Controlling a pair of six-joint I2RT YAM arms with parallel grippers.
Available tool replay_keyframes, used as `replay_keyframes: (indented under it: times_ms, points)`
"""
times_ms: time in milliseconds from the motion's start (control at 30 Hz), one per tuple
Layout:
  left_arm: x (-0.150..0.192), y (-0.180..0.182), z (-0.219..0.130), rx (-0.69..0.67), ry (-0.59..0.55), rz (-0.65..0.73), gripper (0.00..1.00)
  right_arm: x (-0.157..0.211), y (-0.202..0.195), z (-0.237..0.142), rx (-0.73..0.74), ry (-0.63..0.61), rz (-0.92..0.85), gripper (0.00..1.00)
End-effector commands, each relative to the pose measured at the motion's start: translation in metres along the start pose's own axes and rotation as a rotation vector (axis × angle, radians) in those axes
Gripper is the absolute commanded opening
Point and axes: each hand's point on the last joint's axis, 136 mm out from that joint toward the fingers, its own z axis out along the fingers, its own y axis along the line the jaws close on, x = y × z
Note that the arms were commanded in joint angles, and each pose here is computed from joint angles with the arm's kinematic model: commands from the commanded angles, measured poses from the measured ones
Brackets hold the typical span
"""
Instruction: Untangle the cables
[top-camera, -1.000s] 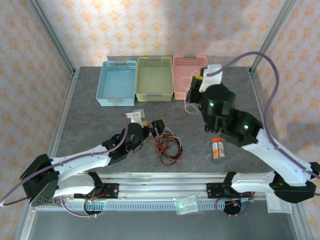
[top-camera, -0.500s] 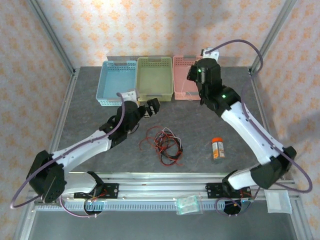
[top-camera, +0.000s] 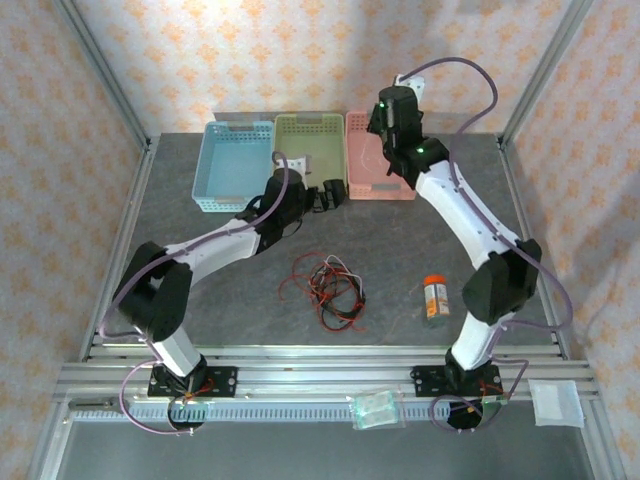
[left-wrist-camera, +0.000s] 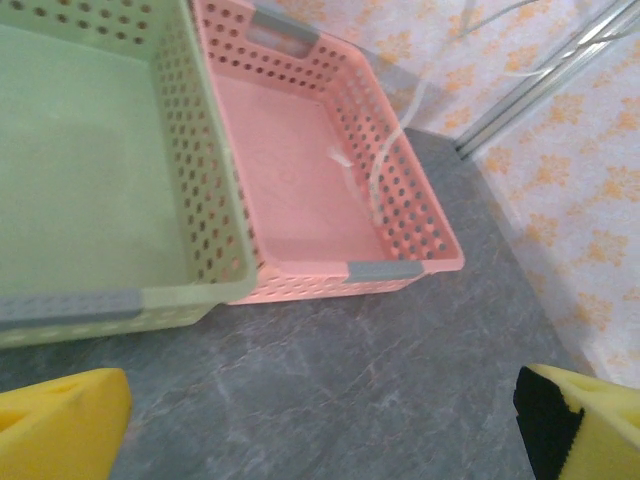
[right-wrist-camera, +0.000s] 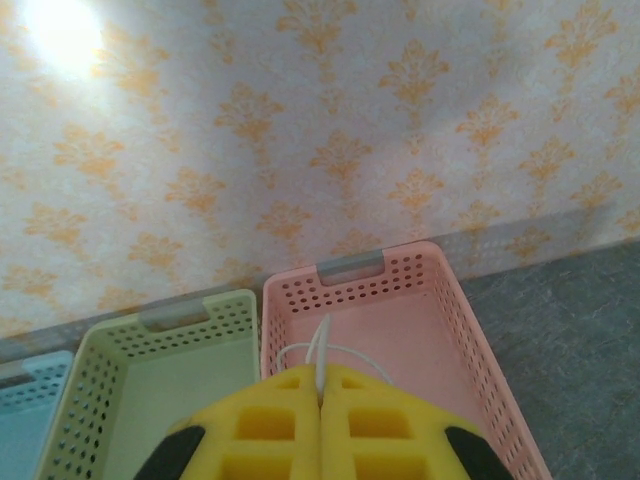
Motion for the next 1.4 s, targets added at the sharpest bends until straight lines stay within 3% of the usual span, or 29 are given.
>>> replay_keyframes:
  times_ms: [0, 233, 500, 700, 867, 1033, 1367]
  points:
    - [-0.008, -0.018, 0.008, 0.074, 0.015, -0.014, 0.99, 0.006, -0.008, 0.029, 0.020, 0.033, 0.042, 0.00]
    - [-0.002, -0.010, 0.019, 0.045, 0.029, -0.013, 0.99, 0.044, -0.020, 0.096, 0.038, 0.142, 0.061, 0.00]
    - [-0.001, 0.003, 0.037, -0.010, 0.016, -0.011, 0.99, 0.096, -0.046, 0.148, 0.049, 0.265, 0.128, 0.22]
    - [-0.001, 0.010, 0.039, -0.051, -0.007, -0.021, 0.99, 0.106, -0.046, 0.154, 0.010, 0.305, 0.104, 0.36]
    - [0.013, 0.011, 0.033, -0.070, 0.020, -0.025, 0.99, 0.097, -0.043, 0.130, -0.030, 0.292, 0.088, 0.38]
    - [0.030, -0.003, 0.014, -0.063, 0.059, 0.011, 0.99, 0.095, -0.038, 0.078, -0.068, 0.256, 0.066, 0.41]
    - [0.081, -0.023, -0.046, -0.068, 0.144, 0.131, 0.97, 0.152, -0.030, -0.030, -0.207, 0.329, 0.058, 0.37]
